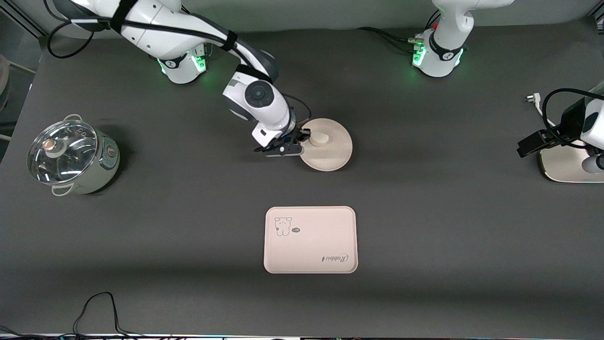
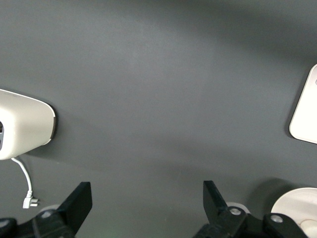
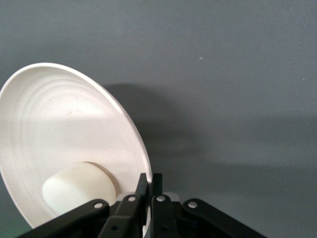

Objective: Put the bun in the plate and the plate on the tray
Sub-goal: 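Lift the plate with the right gripper and carry it over the tray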

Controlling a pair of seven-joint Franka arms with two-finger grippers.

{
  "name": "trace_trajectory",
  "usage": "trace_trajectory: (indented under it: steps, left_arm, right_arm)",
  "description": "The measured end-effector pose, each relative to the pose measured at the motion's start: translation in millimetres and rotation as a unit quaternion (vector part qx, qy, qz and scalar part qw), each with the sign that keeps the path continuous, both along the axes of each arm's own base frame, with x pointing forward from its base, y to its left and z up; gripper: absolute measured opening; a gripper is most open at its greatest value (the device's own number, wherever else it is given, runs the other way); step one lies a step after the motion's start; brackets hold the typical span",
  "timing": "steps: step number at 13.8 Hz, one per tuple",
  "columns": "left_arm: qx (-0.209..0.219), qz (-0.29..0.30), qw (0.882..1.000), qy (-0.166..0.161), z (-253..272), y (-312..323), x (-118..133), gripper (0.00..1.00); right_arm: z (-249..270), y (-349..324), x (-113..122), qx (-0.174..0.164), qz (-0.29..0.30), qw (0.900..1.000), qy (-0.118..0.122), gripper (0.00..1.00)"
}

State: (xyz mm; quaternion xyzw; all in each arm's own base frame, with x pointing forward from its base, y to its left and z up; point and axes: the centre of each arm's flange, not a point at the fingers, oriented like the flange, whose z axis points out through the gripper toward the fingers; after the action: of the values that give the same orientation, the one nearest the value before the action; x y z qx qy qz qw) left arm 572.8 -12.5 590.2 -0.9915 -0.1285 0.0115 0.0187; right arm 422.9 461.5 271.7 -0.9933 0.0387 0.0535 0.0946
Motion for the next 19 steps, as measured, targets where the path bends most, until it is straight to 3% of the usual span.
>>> trace_trajectory:
  steps: [4,8,10,15,19]
  left_arm:
    - [0.0,-0.005,1.0,0.003,-4,0,2,1.0]
    - [-0.001,-0.007,1.0,0.006,-6,0,3,1.0]
    - [-0.001,-0.008,1.0,0.006,-6,0,3,1.0]
    - [-0.002,-0.008,1.0,0.008,-9,-1,4,1.0]
    - [-0.002,-0.008,1.0,0.009,-10,-1,4,1.0]
  right_arm:
    - [63,9,45,0.04,-0.024,0.999,-0.011,0.04]
    - [151,-13,127,0.079,-0.04,0.995,-0.037,0.04]
    - [166,-35,169,0.092,-0.044,0.994,-0.045,0.04]
    - [90,-96,256,0.097,-0.046,0.993,-0.043,0.04]
    - [6,-122,282,0.096,-0.066,0.992,-0.039,0.04]
